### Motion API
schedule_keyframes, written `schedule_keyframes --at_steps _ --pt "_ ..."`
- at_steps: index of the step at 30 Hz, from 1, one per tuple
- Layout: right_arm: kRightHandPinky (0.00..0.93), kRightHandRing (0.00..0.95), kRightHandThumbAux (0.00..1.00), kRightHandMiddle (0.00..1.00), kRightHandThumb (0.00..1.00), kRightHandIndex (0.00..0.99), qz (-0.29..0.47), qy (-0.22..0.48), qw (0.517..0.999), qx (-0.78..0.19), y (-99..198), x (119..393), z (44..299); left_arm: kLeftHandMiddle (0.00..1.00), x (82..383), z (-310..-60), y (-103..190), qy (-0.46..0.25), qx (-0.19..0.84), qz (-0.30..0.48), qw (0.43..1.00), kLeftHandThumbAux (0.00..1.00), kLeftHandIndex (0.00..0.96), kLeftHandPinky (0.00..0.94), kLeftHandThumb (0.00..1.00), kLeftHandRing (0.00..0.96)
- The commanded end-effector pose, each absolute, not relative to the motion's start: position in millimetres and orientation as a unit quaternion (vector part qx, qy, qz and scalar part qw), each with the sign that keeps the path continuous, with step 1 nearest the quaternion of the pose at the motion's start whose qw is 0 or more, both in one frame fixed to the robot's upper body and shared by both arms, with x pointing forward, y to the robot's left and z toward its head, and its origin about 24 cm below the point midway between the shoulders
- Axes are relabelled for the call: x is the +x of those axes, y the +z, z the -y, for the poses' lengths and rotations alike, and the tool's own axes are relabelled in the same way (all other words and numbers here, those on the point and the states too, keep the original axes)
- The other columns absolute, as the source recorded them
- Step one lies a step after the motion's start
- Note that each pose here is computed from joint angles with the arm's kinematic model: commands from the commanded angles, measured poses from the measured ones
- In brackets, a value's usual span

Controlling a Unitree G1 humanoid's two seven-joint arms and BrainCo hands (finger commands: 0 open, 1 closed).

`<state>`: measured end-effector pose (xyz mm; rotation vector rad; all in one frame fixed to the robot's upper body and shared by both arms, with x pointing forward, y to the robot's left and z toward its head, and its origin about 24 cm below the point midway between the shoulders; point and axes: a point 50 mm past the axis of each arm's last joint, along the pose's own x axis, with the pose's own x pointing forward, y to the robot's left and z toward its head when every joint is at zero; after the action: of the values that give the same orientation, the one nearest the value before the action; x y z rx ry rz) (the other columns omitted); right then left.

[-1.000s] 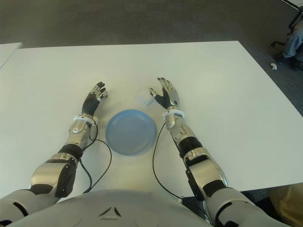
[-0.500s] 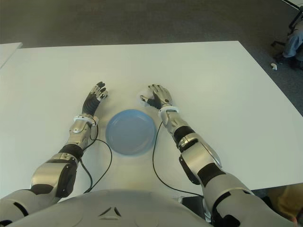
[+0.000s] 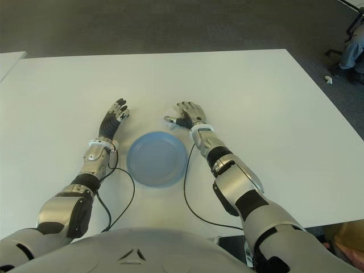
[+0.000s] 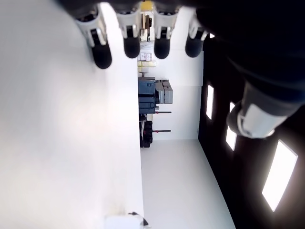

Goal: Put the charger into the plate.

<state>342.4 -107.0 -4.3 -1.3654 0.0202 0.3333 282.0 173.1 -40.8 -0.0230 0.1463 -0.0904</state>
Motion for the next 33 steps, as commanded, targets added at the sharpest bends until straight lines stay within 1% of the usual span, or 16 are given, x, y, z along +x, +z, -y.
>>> schedule_keyframes --at_steps 1,15,22,31,33 --pt "0.0 0.0 0.111 0.0 0.321 0.0 -0.033 0.175 0.751 -0.636 -13.5 337.3 104.4 0.0 222.1 -161.4 -103.0 -0.045 -0.035 -0.249 0.967 0.533 0.0 0.071 0.131 0.001" --pt "0.0 0.0 0.098 0.0 0.305 0.0 -0.043 0.191 0.738 -0.646 -19.0 333.8 101.5 0.0 218.8 -163.0 -105.9 -0.04 -0.039 -0.259 0.964 0.562 0.0 0.058 0.131 0.005" --pt "0.0 0.0 0.087 0.0 0.313 0.0 -0.047 0.201 0.725 -0.657 -22.8 331.3 102.4 0.0 217.3 -163.1 -106.5 -0.043 -0.041 -0.258 0.964 0.552 0.0 0.048 0.132 0.005" --pt "0.0 0.0 0.08 0.0 0.322 0.0 -0.058 0.211 0.7 -0.68 -28.1 328.5 108.7 0.0 217.6 -162.5 -105.4 -0.048 -0.042 -0.252 0.966 0.537 0.0 0.049 0.13 0.0" --pt "0.0 0.0 0.079 0.0 0.322 0.0 -0.063 0.209 0.695 -0.685 -29.1 328.2 114.9 0.0 217.8 -162.5 -105.2 -0.05 -0.042 -0.251 0.966 0.53 0.0 0.05 0.128 0.0"
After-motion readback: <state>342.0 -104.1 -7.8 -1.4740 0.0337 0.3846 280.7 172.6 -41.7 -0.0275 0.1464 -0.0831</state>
